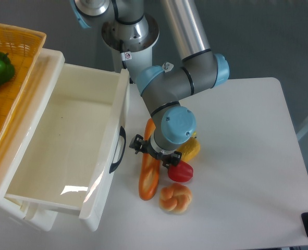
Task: Pick up the long bread
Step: 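Close the gripper around the middle of the baguette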
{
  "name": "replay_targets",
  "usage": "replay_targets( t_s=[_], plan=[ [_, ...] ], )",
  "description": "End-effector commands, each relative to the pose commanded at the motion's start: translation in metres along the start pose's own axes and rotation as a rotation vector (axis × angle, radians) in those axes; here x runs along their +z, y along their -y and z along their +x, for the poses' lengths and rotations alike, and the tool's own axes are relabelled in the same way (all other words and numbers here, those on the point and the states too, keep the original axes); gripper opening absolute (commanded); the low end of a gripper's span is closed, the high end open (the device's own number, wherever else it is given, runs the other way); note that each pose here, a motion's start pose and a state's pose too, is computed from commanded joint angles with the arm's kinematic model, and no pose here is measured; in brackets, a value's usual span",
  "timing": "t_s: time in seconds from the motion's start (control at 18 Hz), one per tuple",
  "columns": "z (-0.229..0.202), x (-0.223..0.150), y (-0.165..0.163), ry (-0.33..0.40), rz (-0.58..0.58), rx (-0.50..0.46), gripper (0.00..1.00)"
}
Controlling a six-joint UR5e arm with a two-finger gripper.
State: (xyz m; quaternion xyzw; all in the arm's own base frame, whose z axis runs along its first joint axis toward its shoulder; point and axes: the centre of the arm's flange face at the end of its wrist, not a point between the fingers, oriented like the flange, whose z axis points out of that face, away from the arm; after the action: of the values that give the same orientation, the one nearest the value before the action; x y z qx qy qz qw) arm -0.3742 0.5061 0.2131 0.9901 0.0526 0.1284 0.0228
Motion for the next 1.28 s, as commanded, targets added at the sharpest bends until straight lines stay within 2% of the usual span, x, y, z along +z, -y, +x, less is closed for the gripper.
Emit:
replay_targets(
  t_s=[0.78,1.28],
  plan=[
    [-0.007,0.014,0.010,0.039,0.000,0.010,1.00],
    [-0.006,0.025,0.014,0.037,-0.005,0.016,1.00]
  ],
)
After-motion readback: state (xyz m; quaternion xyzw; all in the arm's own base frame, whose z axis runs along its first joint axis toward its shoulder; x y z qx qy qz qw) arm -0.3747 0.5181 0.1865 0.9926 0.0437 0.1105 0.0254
